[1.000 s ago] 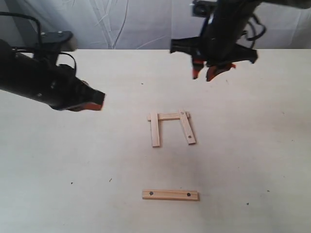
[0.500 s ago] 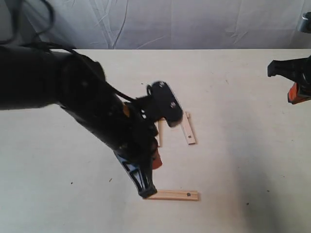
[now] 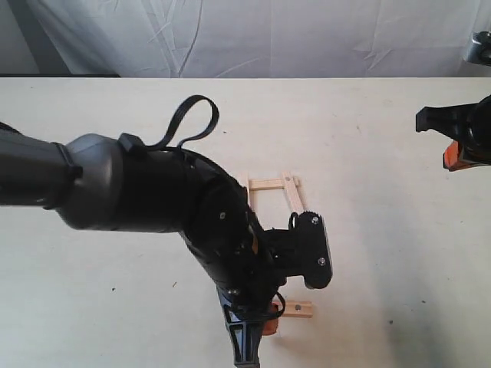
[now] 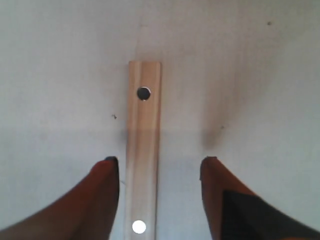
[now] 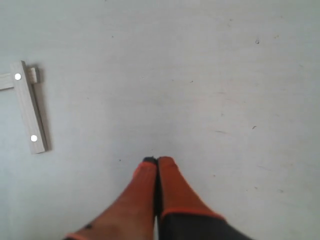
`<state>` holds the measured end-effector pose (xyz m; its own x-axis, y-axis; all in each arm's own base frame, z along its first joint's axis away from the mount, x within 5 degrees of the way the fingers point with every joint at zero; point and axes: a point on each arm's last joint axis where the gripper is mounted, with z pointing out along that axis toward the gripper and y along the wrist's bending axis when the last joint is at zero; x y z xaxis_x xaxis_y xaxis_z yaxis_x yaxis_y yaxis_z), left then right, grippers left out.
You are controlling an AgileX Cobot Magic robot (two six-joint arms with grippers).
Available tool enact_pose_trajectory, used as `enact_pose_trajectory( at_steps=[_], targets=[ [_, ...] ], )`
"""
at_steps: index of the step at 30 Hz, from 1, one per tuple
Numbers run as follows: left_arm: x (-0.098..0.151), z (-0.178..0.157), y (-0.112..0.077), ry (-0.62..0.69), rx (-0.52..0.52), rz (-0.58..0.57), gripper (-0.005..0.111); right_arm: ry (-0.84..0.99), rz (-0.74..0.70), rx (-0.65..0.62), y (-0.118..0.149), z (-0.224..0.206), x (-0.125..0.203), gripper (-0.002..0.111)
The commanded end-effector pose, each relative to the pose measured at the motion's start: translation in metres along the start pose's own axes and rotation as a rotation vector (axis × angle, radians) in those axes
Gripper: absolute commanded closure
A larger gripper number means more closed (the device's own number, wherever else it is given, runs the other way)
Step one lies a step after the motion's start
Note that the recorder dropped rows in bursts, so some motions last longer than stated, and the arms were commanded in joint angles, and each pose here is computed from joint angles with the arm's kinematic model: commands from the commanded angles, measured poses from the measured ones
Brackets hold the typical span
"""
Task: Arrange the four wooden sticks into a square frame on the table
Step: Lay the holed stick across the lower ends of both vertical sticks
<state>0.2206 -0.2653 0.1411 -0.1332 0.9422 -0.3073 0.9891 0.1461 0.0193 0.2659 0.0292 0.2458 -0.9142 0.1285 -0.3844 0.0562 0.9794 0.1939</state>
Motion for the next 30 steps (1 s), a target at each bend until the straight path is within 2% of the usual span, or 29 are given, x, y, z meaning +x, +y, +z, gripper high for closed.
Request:
enact_pose_trajectory(
  at_steps=[1,6,7,11,15,20,22,25,30],
  targets=[
    [-0.001,0.012,0.001,0.002,-0.001,0.000,0.057,-0.022,-0.006,-0.001,-0.001,-0.002,-0.001,0.109],
    [0.001,0.019,0.002,0.014,0.000,0.003,0.061,-0.025,-0.004,-0.002,-0.001,-0.002,-0.001,0.109],
    [0.001,0.019,0.002,0.016,-0.001,0.013,0.068,-0.027,-0.004,-0.002,-0.001,-0.002,-0.001,0.109],
    [0.002,0.018,0.004,0.030,-0.021,0.058,0.106,-0.029,-0.004,-0.002,-0.001,-0.002,-0.001,0.109],
    [-0.013,0.007,0.016,0.021,-0.084,0.039,0.106,-0.040,0.002,-0.008,0.000,-0.002,-0.002,0.109],
    [-0.052,-0.034,0.052,-0.035,-0.266,0.124,0.107,-0.042,0.000,-0.008,0.000,-0.002,-0.002,0.109],
    [-0.058,-0.043,0.068,-0.078,-0.294,0.083,0.107,-0.042,0.000,-0.008,0.000,-0.002,-0.002,0.109],
    [-0.047,-0.039,0.094,-0.063,-0.285,0.029,0.107,-0.041,0.005,-0.013,0.000,-0.002,-0.002,0.109],
    [-0.031,-0.019,0.115,-0.031,-0.280,0.025,0.107,-0.044,0.005,-0.013,0.000,-0.002,-0.003,0.109]
  ],
)
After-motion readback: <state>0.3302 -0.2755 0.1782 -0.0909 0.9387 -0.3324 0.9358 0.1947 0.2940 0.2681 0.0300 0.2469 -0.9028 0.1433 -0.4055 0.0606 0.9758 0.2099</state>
